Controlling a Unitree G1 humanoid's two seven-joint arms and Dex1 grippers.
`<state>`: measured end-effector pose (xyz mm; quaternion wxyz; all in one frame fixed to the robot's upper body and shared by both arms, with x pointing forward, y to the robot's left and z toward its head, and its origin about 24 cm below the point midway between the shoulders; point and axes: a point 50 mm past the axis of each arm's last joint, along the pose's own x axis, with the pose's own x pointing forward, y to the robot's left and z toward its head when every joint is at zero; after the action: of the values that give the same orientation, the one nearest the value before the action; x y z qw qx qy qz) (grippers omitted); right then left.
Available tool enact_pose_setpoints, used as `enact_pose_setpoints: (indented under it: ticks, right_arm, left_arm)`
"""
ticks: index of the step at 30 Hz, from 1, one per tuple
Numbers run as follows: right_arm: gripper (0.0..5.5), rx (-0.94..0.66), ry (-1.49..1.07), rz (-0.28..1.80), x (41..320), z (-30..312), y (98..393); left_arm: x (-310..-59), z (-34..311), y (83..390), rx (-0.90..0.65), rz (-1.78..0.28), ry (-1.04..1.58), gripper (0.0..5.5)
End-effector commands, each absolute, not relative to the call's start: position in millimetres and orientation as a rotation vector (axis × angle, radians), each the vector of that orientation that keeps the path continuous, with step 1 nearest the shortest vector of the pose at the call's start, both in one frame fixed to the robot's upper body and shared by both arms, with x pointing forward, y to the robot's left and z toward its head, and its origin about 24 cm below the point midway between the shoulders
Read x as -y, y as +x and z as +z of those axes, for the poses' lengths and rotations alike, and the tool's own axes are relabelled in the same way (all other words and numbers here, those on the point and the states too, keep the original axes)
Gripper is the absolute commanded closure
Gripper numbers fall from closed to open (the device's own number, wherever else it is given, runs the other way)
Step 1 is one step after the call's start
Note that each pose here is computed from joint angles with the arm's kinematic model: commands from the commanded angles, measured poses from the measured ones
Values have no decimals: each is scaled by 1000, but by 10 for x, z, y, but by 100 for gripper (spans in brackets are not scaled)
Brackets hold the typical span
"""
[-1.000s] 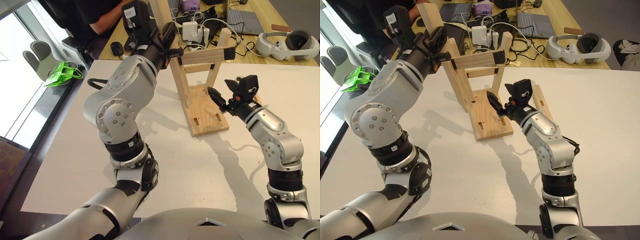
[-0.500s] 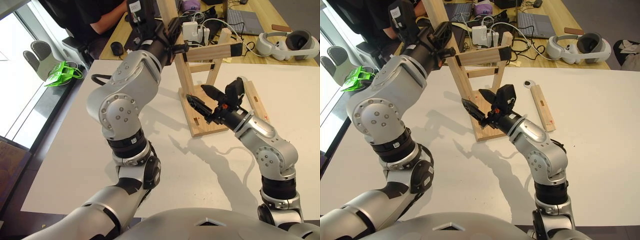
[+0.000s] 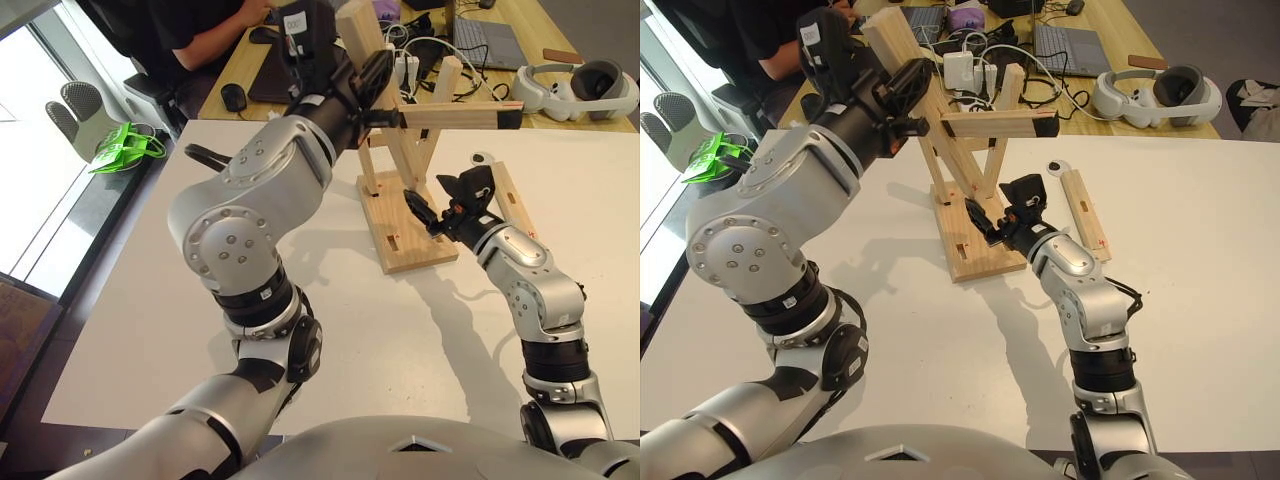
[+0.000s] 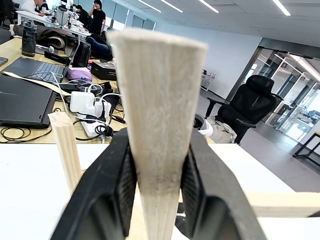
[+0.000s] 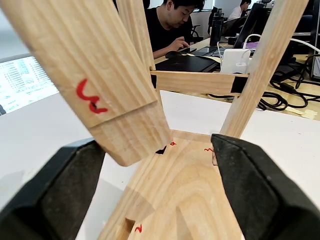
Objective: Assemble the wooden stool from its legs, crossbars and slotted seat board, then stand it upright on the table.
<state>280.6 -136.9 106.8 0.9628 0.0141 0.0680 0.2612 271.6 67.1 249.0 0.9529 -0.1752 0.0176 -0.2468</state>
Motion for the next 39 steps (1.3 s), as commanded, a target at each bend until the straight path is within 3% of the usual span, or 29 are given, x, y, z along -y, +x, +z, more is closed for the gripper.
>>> enact_pose_setpoints:
  ticks: [1,5,9,17,24,31,39]
  right_arm:
    - [171,-104,-1,517,1494,1177,2816]
    - [171,-133,-51,633,1690,1253,2658]
    - [171,-340,-171,714,1934,1094,2469]
    - [171,-625,-237,705,2137,841,2207]
    - [171,-685,-212,595,2260,619,2377]
    - [171,-631,-107,605,1930,480,2615]
    - [171,-538,33,749,1346,594,2606]
  left_arm:
    - [-619,2388,2676,-86,-529,-394,446]
    - [-807,2409,2785,-61,-424,-387,446]
    - [-949,2525,2874,4,-316,-453,446]
    - [-994,2471,2874,-17,-260,-450,446]
    - [-968,2492,2883,-15,-267,-452,446]
    - [-982,2472,2872,-27,-267,-437,446]
    - [-1068,2341,2848,-75,-224,-388,446]
